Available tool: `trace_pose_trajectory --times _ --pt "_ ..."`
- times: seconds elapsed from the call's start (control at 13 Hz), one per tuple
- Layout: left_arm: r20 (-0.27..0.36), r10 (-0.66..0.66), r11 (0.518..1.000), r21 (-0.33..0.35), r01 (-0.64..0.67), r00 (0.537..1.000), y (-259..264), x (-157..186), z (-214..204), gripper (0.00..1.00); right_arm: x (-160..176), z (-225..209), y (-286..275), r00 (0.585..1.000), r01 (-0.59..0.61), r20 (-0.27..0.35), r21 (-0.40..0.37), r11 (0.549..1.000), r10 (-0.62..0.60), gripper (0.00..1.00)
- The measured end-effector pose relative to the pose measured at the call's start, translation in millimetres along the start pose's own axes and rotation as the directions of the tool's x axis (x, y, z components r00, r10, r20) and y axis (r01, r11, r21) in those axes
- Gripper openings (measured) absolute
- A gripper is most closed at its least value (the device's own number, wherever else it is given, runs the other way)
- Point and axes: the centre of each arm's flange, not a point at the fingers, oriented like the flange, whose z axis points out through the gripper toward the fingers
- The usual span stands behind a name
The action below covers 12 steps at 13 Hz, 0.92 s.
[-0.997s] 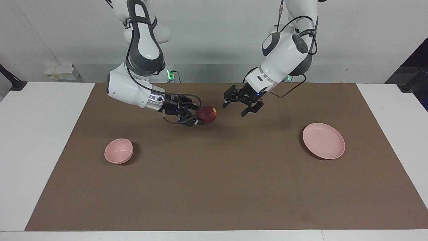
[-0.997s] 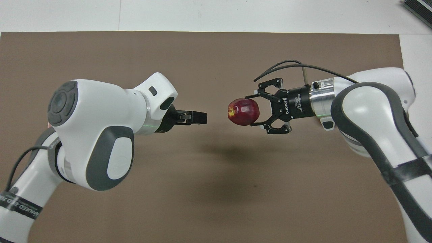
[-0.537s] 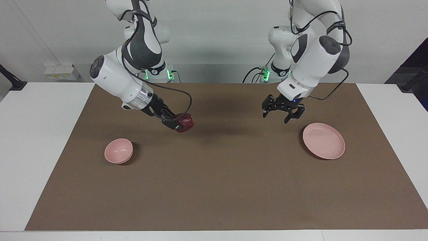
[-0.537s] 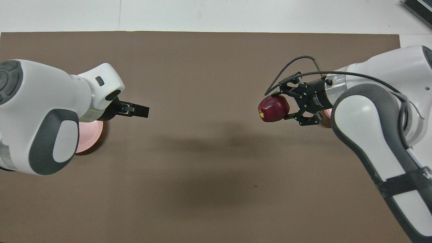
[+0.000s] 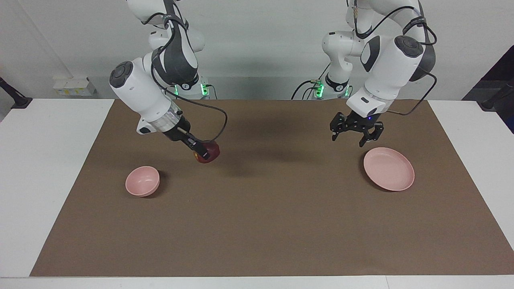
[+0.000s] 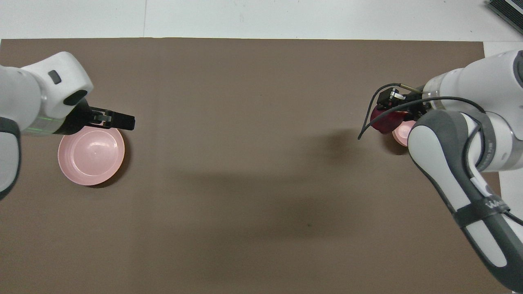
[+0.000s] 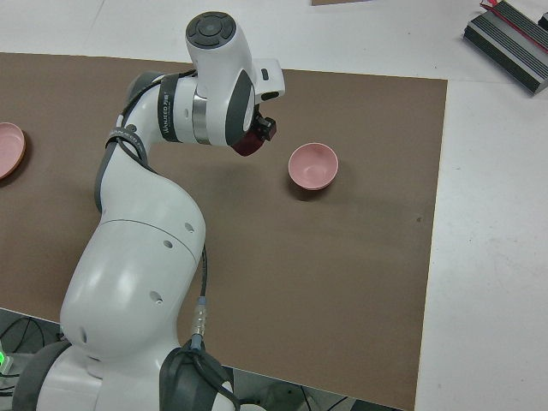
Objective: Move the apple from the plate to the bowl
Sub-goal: 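Carry the apple with the right gripper while the left gripper withdraws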
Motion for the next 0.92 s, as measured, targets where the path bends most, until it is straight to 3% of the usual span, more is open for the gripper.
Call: trace_pose_trajectory --times 0.31,0.54,0.92 --pt "0.036 0.066 0.997 0.03 -0.067 0.997 -49 -10 -69 1.0 27 23 68 0.973 0.202 -0.087 -0.119 0.972 -0.213 0.77" --pt "0.074 0.095 0.992 0.081 -0.101 0.993 -60 -19 -95 1.0 22 52 79 0.96 0.234 -0.127 -0.123 0.964 -0.249 0.77" --pt "0.126 0.069 0.994 0.077 -0.08 0.99 -71 -20 -105 1.0 8 86 79 0.959 0.237 -0.131 -0.113 0.965 -0.251 0.77"
